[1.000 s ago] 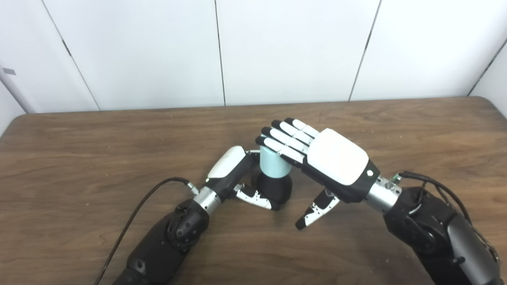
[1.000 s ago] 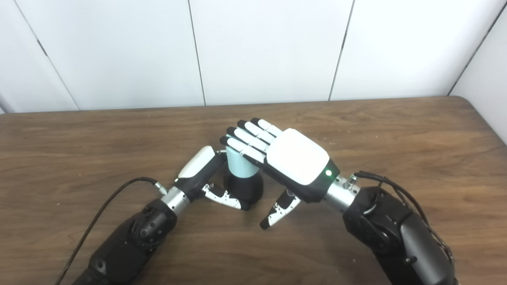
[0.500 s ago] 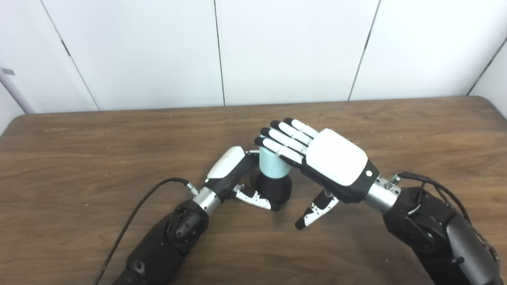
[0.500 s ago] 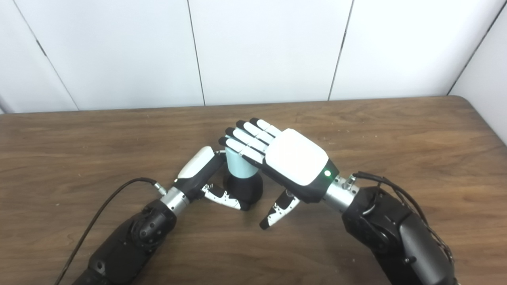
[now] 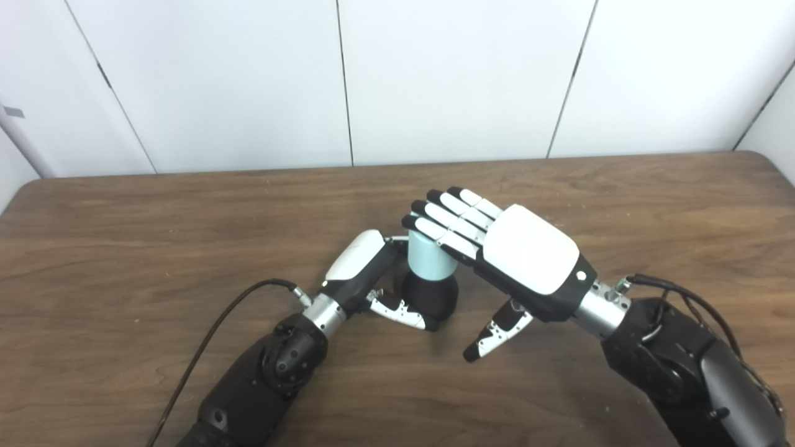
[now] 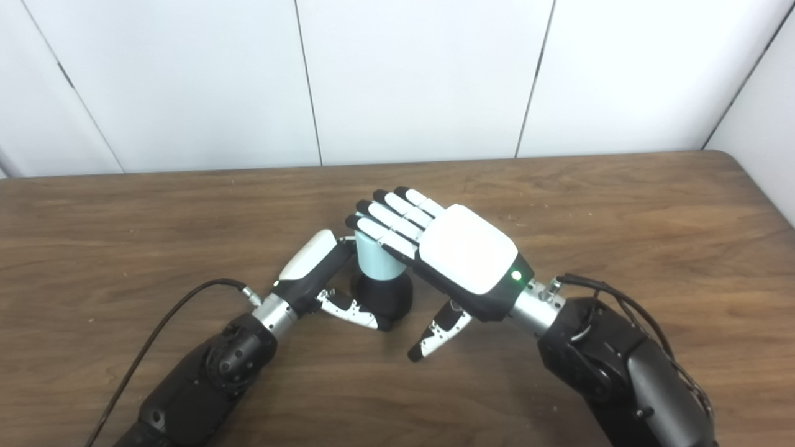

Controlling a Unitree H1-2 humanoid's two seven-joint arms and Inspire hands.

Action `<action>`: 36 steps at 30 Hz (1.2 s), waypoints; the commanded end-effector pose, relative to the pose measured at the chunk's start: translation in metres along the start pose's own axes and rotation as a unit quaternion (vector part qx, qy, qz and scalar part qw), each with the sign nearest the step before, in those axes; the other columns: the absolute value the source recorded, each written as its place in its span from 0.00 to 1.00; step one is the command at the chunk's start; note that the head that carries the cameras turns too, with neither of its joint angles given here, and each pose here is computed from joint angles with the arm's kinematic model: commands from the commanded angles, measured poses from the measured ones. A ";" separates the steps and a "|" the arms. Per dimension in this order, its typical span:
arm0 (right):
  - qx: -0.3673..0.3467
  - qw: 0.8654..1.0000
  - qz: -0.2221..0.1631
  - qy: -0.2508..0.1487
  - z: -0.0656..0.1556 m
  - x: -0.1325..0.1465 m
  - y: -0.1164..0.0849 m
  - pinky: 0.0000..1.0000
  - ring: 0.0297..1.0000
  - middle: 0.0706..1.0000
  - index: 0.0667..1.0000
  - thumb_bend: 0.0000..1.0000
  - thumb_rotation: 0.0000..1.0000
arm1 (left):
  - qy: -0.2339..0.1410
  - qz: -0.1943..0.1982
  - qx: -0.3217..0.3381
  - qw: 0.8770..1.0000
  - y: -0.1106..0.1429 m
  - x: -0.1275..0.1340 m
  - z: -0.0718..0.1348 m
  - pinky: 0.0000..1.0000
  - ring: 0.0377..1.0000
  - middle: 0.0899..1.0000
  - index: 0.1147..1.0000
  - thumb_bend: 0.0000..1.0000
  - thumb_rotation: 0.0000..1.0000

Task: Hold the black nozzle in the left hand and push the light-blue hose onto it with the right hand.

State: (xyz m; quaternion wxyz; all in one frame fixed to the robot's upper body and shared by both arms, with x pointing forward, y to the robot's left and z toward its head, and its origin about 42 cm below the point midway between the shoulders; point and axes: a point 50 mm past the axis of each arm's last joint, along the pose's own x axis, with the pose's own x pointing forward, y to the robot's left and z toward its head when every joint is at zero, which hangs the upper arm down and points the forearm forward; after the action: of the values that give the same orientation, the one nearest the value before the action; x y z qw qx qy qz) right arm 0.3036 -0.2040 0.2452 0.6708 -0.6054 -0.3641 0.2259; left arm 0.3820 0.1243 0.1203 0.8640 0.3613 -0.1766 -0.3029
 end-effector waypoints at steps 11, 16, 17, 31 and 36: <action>0.007 0.999 0.046 -0.002 0.000 -0.014 0.027 0.97 1.00 1.00 1.00 0.83 0.36 | 0.124 -0.163 -0.016 0.979 -0.076 -0.064 -0.039 0.76 0.57 0.41 0.41 0.52 0.09; 0.008 0.999 0.041 -0.004 0.000 -0.014 0.029 0.97 1.00 1.00 1.00 0.83 0.35 | 0.124 -0.163 -0.015 0.979 -0.076 -0.064 -0.039 0.76 0.57 0.41 0.41 0.52 0.09; 0.008 0.999 0.041 -0.004 0.000 -0.014 0.030 0.97 1.00 1.00 1.00 0.83 0.35 | 0.124 -0.163 -0.015 0.979 -0.076 -0.064 -0.039 0.76 0.57 0.41 0.41 0.52 0.09; -0.002 0.999 0.034 -0.015 0.003 -0.013 0.036 0.98 1.00 1.00 1.00 0.83 0.36 | 0.122 -0.163 -0.016 0.979 -0.076 -0.064 -0.038 0.76 0.57 0.41 0.41 0.52 0.09; 0.005 0.999 0.043 -0.013 0.001 -0.011 0.036 0.98 1.00 1.00 1.00 0.83 0.36 | 0.123 -0.163 -0.016 0.979 -0.076 -0.064 -0.039 0.76 0.58 0.41 0.41 0.52 0.09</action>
State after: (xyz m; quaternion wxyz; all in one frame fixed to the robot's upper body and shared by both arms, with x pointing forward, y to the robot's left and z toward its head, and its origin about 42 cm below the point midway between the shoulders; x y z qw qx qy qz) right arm 0.3028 -0.2021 0.2289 0.6840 -0.5851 -0.3850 0.2039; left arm 0.3808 0.1245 0.1202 0.8634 0.3613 -0.1765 -0.3048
